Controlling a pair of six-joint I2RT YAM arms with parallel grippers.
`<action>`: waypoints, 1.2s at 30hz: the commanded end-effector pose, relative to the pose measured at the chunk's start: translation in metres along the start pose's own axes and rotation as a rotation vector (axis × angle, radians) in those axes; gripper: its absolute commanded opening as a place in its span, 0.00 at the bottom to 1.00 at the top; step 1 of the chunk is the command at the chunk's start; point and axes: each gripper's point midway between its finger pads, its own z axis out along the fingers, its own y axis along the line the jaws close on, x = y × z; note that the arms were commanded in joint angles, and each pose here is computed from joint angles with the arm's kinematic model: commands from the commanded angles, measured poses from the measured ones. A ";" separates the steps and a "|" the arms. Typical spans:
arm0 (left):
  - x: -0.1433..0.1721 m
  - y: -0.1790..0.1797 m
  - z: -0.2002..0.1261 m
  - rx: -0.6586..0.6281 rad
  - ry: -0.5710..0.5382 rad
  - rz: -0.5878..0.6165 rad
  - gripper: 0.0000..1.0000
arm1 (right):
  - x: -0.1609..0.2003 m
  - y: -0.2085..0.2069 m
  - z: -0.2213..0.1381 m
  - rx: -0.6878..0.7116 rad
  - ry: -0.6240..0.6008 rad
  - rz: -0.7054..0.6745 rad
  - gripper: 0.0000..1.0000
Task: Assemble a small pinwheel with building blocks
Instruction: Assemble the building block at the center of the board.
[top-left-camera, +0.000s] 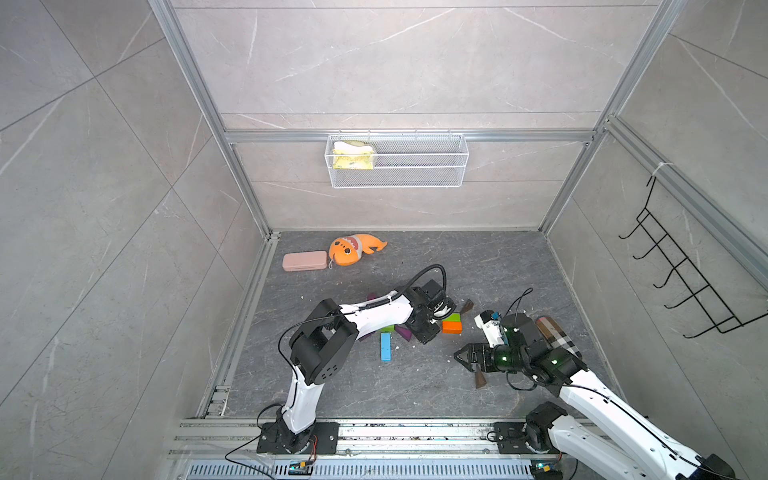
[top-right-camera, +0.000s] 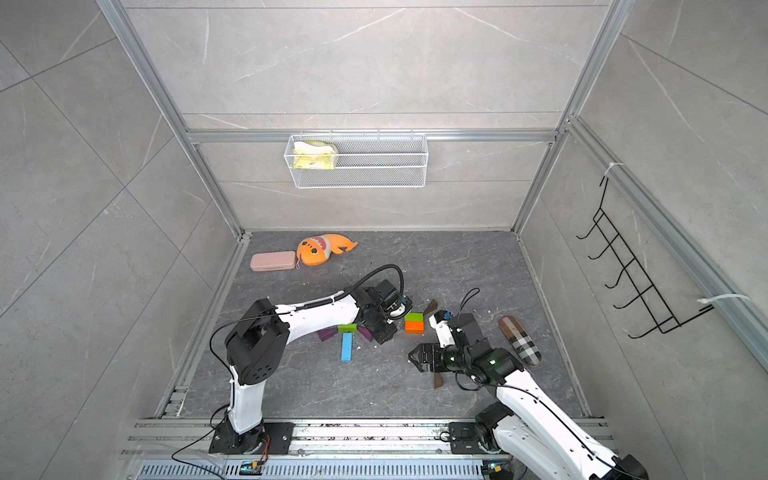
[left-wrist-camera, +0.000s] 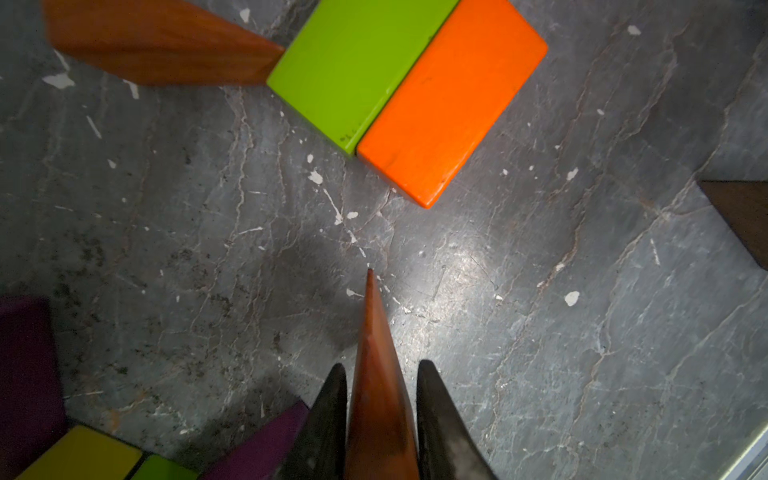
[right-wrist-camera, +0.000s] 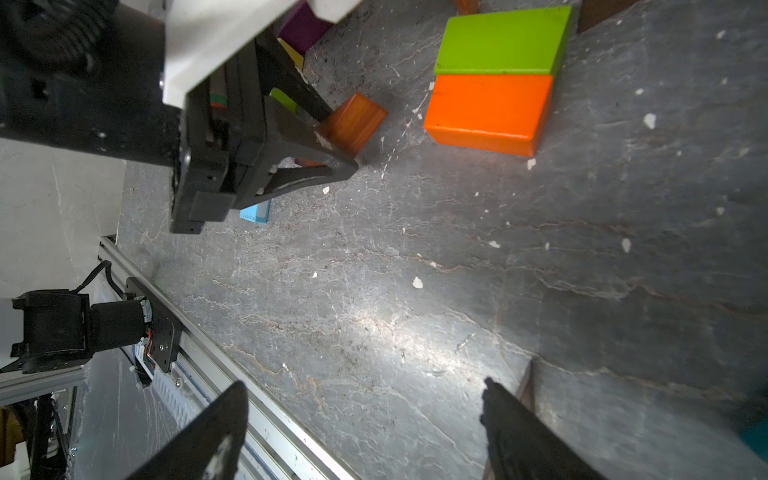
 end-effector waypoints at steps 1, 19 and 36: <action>-0.018 0.000 -0.003 0.008 -0.040 0.030 0.09 | 0.007 -0.002 0.002 0.002 0.028 -0.004 0.88; -0.018 -0.002 0.008 0.001 -0.002 0.071 0.11 | 0.007 -0.001 0.004 -0.007 0.034 -0.006 0.88; -0.012 -0.004 0.017 0.005 0.044 0.101 0.14 | 0.008 0.000 0.005 -0.010 0.038 -0.003 0.88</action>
